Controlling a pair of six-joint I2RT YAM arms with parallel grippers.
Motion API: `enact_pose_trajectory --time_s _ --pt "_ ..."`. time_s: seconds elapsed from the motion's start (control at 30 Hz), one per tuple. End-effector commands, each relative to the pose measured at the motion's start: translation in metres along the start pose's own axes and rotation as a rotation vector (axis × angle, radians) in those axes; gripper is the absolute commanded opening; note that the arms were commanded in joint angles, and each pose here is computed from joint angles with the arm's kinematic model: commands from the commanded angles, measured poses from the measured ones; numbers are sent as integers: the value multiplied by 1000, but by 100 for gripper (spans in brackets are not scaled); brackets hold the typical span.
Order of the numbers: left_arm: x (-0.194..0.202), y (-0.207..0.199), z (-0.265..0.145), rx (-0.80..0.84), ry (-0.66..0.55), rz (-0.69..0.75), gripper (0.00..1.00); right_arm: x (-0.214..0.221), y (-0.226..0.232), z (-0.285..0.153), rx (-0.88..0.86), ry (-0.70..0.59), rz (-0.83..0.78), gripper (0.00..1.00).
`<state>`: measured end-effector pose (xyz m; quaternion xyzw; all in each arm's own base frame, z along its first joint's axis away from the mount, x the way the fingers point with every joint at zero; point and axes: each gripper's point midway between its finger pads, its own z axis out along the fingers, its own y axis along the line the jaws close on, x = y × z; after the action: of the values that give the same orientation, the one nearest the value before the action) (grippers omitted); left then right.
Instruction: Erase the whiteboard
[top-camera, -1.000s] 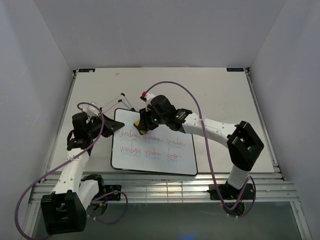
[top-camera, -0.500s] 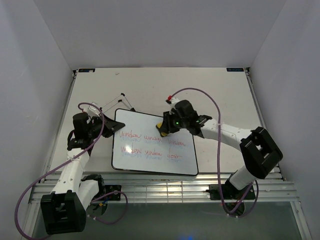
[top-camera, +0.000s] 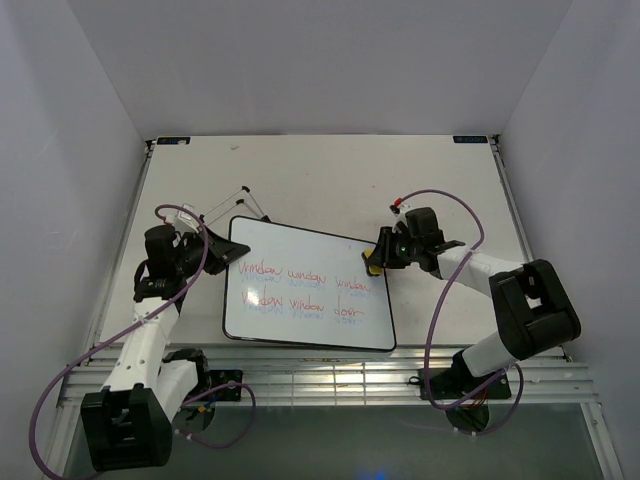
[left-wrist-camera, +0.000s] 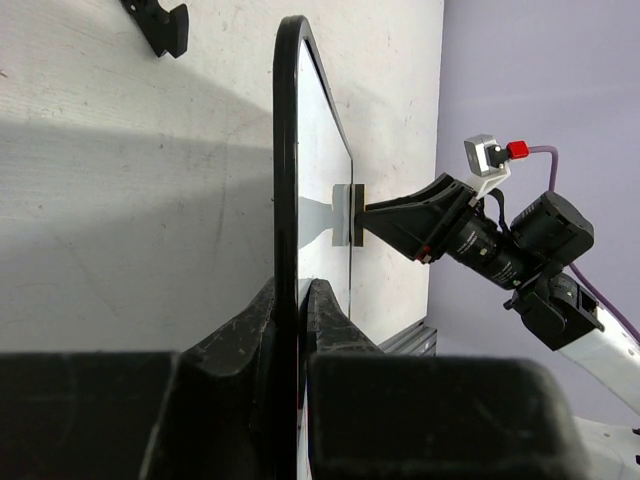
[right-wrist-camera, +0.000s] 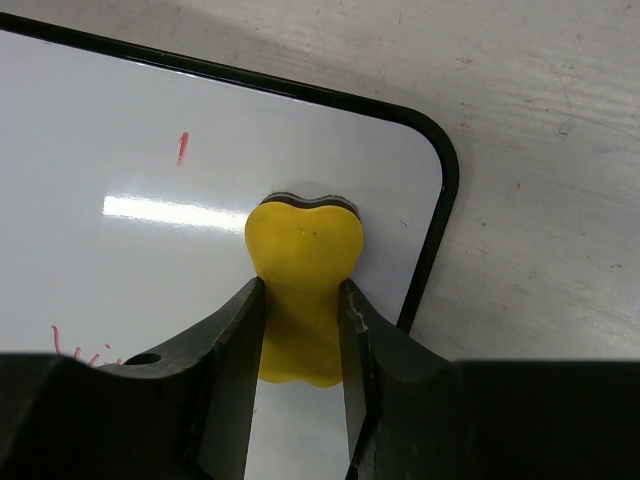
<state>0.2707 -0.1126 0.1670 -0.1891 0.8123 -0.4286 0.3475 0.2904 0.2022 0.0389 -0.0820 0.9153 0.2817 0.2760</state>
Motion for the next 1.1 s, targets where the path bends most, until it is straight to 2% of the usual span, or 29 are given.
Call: enact_pose_trajectory --time_s 0.0,0.1,0.27,0.37,0.4,0.7,0.8,0.87,1.07 --pt "-11 5 -3 -56 -50 150 0 106 -42 -9 135 355 78 27" --pt "-10 6 -3 -60 -49 152 0 92 -36 -6 123 331 76 27" --pt "-6 7 -1 -47 -30 142 0 52 2 3 69 286 12 25" --pt "-2 7 2 -26 -5 133 0 23 35 14 61 268 -64 26" --pt "0 7 3 -22 6 130 0 10 62 16 36 258 -116 25" --pt "5 10 6 -13 34 114 0 -2 163 61 -68 313 -262 25" --pt "5 10 6 -14 32 112 0 -6 170 69 -68 321 -273 25" --pt "4 9 6 -12 30 114 0 -2 159 72 -36 330 -276 26" --pt "1 9 3 -28 11 123 0 6 94 56 55 331 -206 26"
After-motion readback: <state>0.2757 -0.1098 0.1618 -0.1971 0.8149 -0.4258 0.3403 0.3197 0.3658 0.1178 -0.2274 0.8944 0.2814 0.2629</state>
